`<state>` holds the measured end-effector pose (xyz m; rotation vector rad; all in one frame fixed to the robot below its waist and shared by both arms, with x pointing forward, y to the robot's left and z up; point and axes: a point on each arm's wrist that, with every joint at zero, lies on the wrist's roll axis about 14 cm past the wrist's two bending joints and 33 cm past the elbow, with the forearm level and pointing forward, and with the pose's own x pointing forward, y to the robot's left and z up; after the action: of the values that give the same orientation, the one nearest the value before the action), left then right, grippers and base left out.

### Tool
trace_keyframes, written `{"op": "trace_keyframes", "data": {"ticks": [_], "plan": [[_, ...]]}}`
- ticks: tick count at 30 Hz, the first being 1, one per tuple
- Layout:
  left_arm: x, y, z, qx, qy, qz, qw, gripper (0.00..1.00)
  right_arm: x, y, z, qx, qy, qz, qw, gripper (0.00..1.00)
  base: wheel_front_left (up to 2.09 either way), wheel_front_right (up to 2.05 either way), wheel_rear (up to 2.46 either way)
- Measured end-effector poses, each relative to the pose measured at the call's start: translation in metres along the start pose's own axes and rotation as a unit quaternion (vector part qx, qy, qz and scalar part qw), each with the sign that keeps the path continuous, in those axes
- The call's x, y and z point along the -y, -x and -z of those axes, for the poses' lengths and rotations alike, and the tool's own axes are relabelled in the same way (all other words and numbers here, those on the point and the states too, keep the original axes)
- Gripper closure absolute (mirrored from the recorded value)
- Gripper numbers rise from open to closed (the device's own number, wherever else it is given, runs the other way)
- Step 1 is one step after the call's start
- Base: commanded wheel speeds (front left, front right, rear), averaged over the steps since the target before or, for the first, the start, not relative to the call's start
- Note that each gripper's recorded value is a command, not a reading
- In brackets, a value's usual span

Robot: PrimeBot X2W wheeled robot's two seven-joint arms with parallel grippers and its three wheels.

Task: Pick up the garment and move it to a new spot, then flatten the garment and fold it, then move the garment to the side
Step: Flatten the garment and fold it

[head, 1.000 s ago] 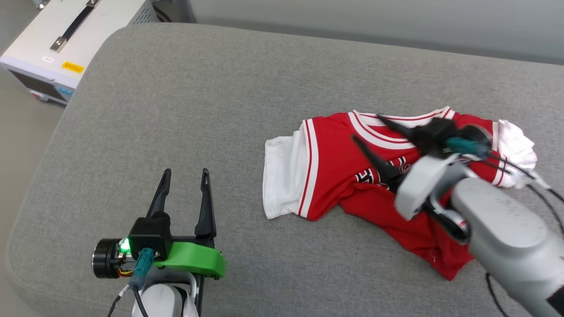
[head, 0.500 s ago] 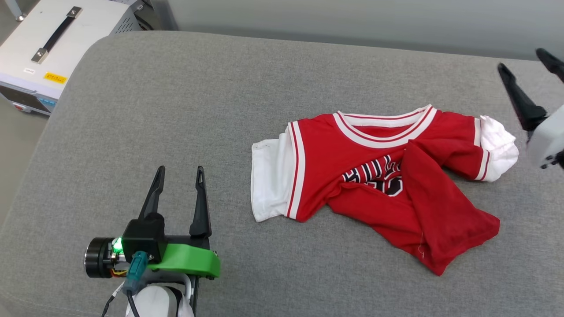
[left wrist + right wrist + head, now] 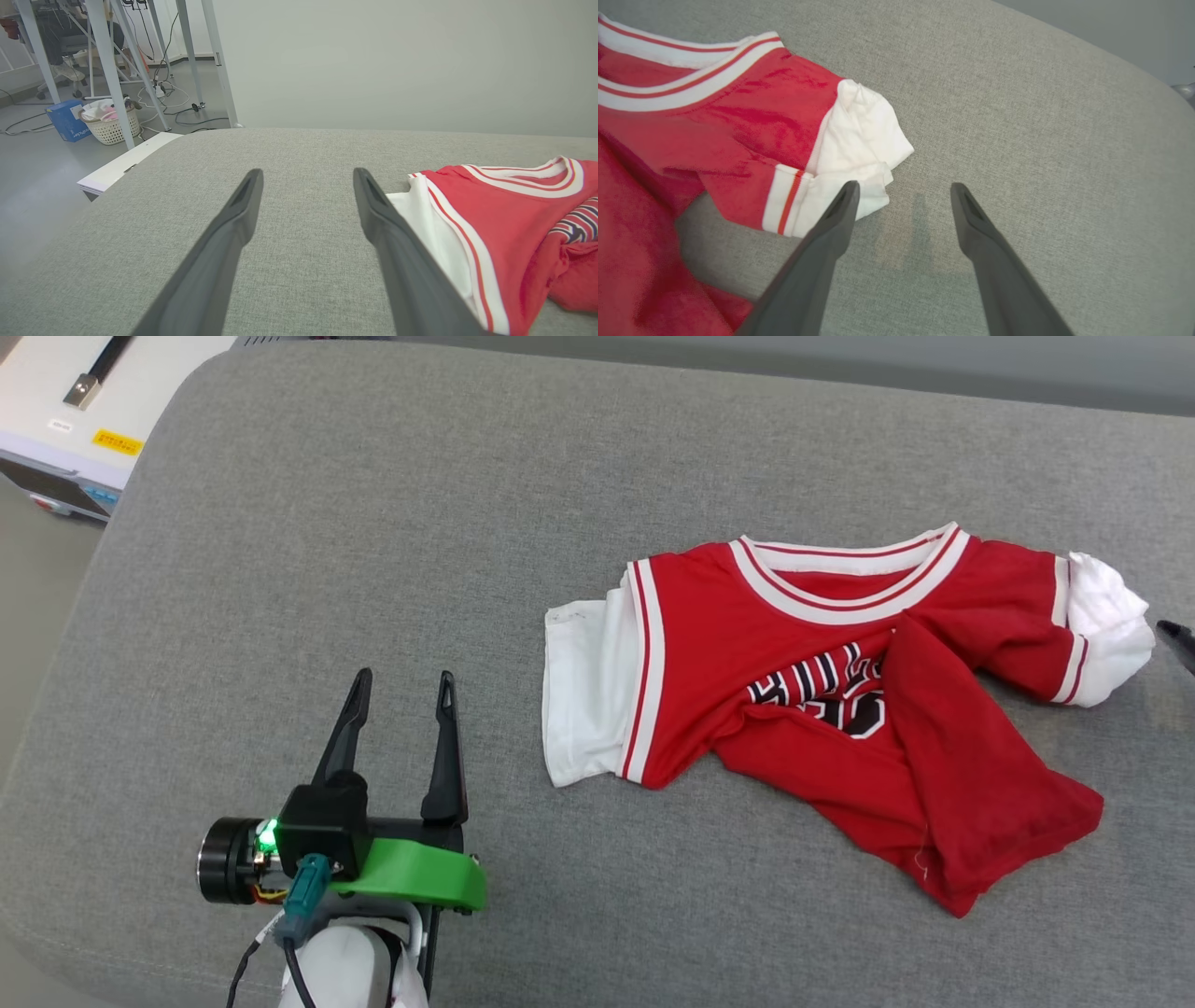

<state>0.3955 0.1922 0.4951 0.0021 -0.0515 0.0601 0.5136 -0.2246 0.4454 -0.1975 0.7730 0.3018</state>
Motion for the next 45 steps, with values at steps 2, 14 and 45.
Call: {"op": "trace_keyframes", "data": {"ticks": [2, 14, 45], "plan": [[0.000, -0.003, 0.003, -0.004, 0.000, -0.002, 1.000, 0.00, -0.003, -0.012, 0.017, -0.025, -0.015, -0.006, 1.000, 0.00, 0.00, 0.00, 0.00], [-0.004, -0.010, 0.015, -0.019, -0.004, -0.008, 1.000, 0.00, -0.030, -0.043, 0.052, -0.041, -0.029, -0.035, 0.998, 1.00, 0.00, 0.00, 0.00], [0.019, 0.009, -0.001, 0.000, 0.009, 0.028, 1.000, 0.00, 0.000, 0.071, 0.176, 0.059, -0.235, 0.081, 0.967, 0.00, 0.00, 0.00, 0.00]]}}
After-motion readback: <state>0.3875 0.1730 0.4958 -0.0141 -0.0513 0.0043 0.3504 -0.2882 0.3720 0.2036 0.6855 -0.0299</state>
